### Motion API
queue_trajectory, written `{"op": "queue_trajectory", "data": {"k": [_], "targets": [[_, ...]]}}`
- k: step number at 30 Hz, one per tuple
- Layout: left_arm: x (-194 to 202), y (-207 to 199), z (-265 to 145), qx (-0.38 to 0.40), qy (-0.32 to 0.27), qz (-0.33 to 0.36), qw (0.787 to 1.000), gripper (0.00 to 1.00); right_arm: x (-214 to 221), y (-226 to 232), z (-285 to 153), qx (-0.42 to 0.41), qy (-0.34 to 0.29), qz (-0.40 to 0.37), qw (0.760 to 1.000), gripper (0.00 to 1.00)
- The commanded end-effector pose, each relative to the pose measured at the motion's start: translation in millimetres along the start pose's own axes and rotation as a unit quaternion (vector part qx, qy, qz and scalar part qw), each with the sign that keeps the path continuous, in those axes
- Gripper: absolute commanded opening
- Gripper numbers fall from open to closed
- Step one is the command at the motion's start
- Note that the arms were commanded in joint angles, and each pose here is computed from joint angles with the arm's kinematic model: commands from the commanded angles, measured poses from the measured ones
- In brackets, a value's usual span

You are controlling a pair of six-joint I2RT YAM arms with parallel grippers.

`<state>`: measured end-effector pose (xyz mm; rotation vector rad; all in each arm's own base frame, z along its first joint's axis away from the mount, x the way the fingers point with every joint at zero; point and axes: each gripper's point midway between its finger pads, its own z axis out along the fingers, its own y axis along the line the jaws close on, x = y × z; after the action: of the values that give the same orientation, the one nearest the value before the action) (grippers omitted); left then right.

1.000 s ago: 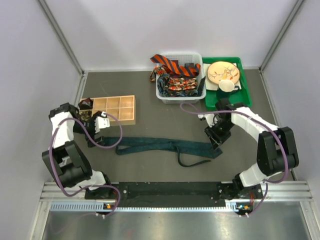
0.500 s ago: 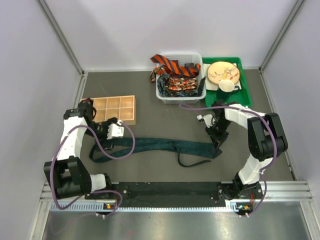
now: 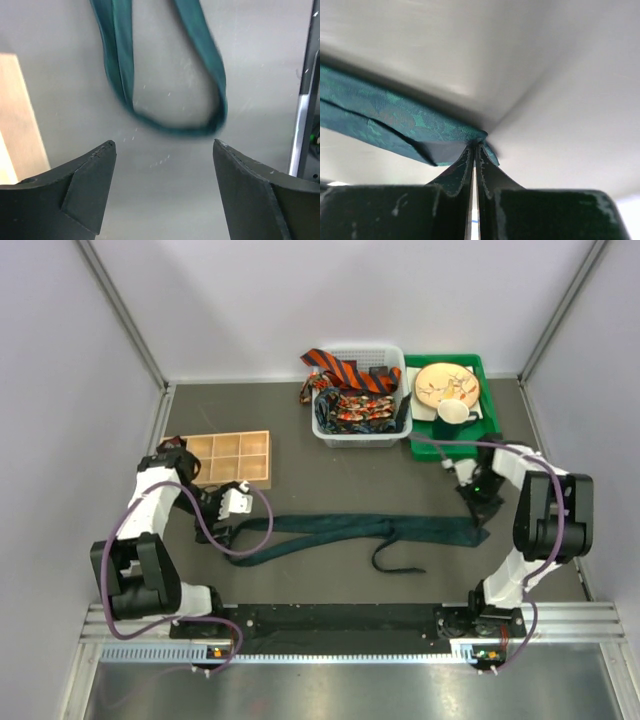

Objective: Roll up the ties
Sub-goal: Flatten out the tie at the center of the board.

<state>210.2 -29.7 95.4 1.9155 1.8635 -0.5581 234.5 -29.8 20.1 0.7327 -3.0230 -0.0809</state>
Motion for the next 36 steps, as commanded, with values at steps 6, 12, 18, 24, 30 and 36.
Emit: {"op": "queue_trajectory", "data": {"k": [6, 12, 18, 24, 30, 36], "targets": [[-54.0, -9.5, 27.6, 0.028, -0.047, 0.007, 0.998, 0.82, 15.1, -92.2, -30.2, 0.099, 0.009, -0.005, 0.995, 0.08], [-86.4, -33.8, 50.0, 0.064, -0.053, 0.014, 0.996, 0.82, -14.4, -13.2, -96.8, -0.016, -0.119, -0.071, 0.990, 0.77], [-89.1, -17.2, 51.8, 0.016, -0.103, -0.111, 0.988, 0.82, -23.1, 128.8, -101.0, -0.101, -0.172, -0.225, 0.954, 0.75], [-78.5, 30.7, 9.4, -0.042, -0.203, -0.239, 0.949, 0.85, -14.4, 209.9, -83.5, -0.094, -0.183, -0.384, 0.900, 0.71], [-67.4, 44.0, -4.1, -0.080, -0.199, -0.254, 0.943, 0.85, 22.2, 268.1, -63.3, -0.136, -0.149, -0.560, 0.804, 0.78], [-66.7, 41.2, -4.4, -0.106, -0.202, -0.247, 0.942, 0.85, 51.2, 300.9, -46.3, -0.162, -0.113, -0.616, 0.763, 0.69]]}}
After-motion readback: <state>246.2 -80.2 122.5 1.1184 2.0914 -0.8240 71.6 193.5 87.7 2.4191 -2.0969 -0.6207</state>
